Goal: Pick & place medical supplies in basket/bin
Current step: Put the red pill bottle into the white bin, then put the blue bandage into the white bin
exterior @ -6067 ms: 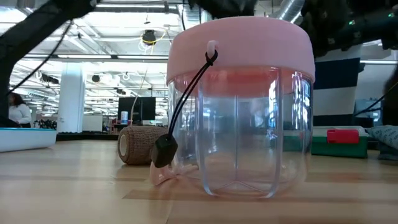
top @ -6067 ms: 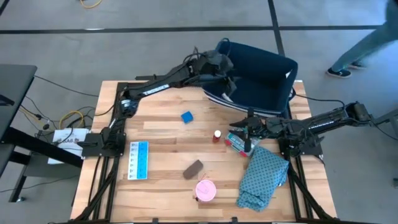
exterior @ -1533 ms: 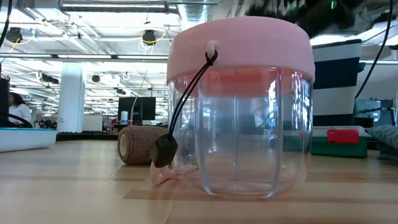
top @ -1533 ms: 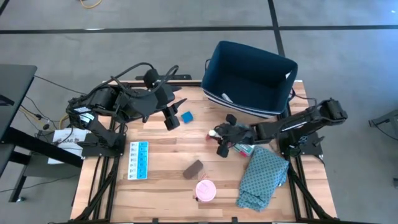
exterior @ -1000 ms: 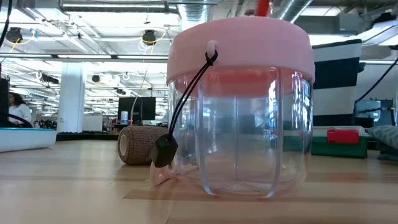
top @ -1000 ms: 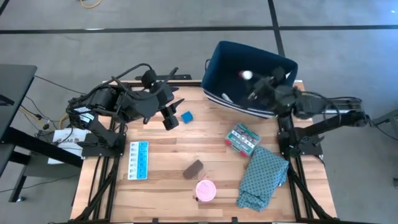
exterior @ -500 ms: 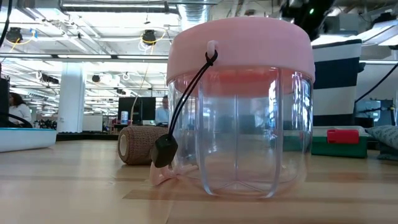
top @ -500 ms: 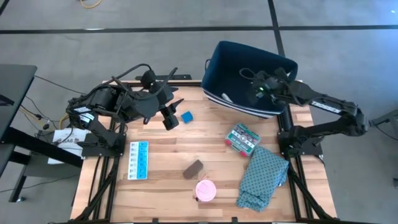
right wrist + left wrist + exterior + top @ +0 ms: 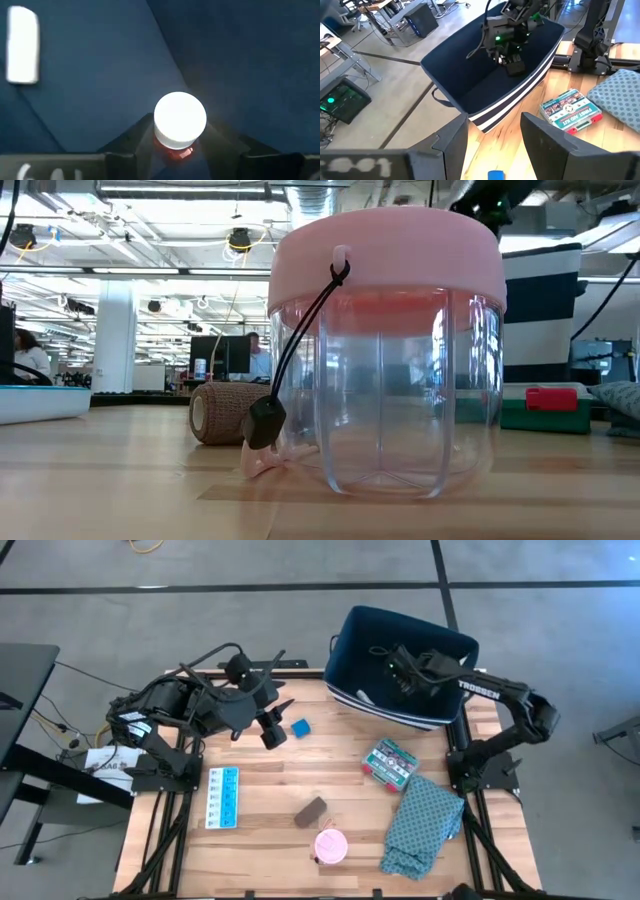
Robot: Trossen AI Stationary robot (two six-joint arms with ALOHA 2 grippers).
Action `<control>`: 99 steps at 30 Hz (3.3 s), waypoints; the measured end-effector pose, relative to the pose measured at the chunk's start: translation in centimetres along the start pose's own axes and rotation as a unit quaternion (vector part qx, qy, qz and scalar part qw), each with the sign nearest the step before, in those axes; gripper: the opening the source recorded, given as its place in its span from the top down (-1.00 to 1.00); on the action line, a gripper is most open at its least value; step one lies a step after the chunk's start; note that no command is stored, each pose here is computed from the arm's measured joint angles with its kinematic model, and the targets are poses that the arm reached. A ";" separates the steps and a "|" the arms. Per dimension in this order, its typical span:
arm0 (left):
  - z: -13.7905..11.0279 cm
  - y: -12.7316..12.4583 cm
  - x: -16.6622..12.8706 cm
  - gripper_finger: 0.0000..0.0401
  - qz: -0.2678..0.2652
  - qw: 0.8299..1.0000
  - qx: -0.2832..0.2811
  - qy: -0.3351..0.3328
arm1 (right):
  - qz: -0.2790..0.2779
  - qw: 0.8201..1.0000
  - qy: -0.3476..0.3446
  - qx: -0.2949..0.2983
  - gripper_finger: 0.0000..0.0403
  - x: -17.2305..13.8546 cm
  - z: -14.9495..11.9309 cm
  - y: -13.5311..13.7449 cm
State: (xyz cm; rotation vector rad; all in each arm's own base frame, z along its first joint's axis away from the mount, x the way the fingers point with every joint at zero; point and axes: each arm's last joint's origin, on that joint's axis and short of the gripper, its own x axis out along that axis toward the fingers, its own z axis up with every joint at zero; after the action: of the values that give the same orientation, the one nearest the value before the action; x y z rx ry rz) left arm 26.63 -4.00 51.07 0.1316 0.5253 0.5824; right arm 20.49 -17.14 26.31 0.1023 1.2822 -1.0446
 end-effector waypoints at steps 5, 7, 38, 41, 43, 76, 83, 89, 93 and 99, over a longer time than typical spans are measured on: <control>-0.2 0.1 0.0 0.14 0.002 1.000 0.005 0.010 | 0.028 1.000 0.009 0.003 0.10 0.5 0.1 -0.6; -0.3 0.0 0.0 0.14 0.002 1.000 0.006 0.011 | 0.031 1.000 0.001 0.005 0.03 0.0 0.2 -0.9; -12.4 1.7 -1.5 0.14 0.086 0.986 -0.046 0.131 | 0.323 0.876 -0.351 -0.071 0.05 -19.4 -12.6 -0.2; -15.9 0.7 0.5 0.14 0.106 0.982 -0.079 0.136 | 0.338 0.856 -0.384 -0.076 0.07 -18.1 -14.0 2.1; -18.2 -0.7 2.3 0.14 0.094 0.980 -0.096 0.148 | 0.353 0.836 -0.412 -0.080 0.08 -17.5 -14.7 3.4; -30.4 0.4 26.9 0.14 -0.042 0.987 -0.023 0.155 | 0.301 0.822 -0.467 -0.123 0.09 -15.4 -16.2 16.2; -30.9 2.0 27.3 0.14 -0.028 0.983 -0.050 0.177 | 0.291 0.823 -0.469 -0.132 0.09 -15.2 -16.0 16.1; -31.8 2.1 28.0 0.34 -0.043 0.979 -0.059 0.192 | 0.292 0.823 -0.469 -0.132 0.09 -15.2 -16.0 16.1; -32.0 1.8 28.1 0.72 -0.052 0.977 -0.071 0.197 | 0.292 0.823 -0.470 -0.132 0.09 -15.3 -16.0 16.1; -29.6 0.4 26.3 0.97 -0.087 0.981 -0.096 0.144 | 0.293 0.822 -0.470 -0.132 0.09 -15.3 -16.1 16.1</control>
State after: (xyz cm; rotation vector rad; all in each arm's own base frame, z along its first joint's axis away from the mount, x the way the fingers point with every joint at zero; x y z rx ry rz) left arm 30.01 10.20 14.23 -0.1839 0.7495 0.4798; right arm 20.98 10.23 25.65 -0.2086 0.4031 -0.2639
